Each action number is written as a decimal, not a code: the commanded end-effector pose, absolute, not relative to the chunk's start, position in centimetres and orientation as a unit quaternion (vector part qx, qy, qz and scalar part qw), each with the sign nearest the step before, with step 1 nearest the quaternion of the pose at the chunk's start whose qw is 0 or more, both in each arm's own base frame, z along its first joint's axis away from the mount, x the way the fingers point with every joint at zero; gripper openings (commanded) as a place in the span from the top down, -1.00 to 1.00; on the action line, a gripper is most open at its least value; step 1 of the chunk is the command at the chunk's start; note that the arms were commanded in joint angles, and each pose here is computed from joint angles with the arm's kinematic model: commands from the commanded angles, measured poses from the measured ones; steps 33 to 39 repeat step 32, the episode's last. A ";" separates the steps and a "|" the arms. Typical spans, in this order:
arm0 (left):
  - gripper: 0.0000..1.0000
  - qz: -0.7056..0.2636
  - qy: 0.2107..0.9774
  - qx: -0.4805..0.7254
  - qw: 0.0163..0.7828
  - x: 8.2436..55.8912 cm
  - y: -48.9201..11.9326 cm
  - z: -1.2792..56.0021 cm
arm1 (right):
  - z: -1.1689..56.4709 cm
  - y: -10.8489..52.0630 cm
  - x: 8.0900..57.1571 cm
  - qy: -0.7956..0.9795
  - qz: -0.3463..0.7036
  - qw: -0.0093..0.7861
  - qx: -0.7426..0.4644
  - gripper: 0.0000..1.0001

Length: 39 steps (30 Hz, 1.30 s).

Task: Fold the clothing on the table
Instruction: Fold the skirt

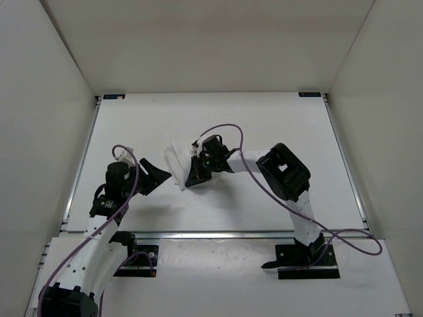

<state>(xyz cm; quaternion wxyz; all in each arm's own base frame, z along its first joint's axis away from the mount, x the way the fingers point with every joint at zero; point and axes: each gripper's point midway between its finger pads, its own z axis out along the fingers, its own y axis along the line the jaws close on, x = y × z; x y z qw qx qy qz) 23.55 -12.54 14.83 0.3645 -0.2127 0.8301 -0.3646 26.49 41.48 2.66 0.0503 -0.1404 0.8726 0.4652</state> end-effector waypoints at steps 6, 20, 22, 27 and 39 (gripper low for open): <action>-0.37 -0.335 0.825 -0.196 0.410 24.4 -11.2 18.7 | 17.0 41.9 31.6 0.830 0.452 0.273 -0.179 1.00; -0.97 -0.272 0.918 -0.064 0.280 24.6 -12.2 14.6 | 18.9 19.6 32.6 0.883 0.296 0.354 -0.085 1.00; -0.98 -0.233 0.936 -0.057 0.256 24.1 -11.2 13.1 | 17.4 17.3 32.8 0.896 0.260 0.353 -0.075 1.00; -0.98 -0.203 0.954 -0.060 0.212 23.3 -10.5 10.5 | 15.4 14.0 33.1 0.907 0.234 0.344 -0.059 1.00; -0.97 -0.225 0.950 -0.070 0.206 23.1 -11.2 9.5 | 14.6 12.4 33.6 0.914 0.205 0.344 -0.059 0.98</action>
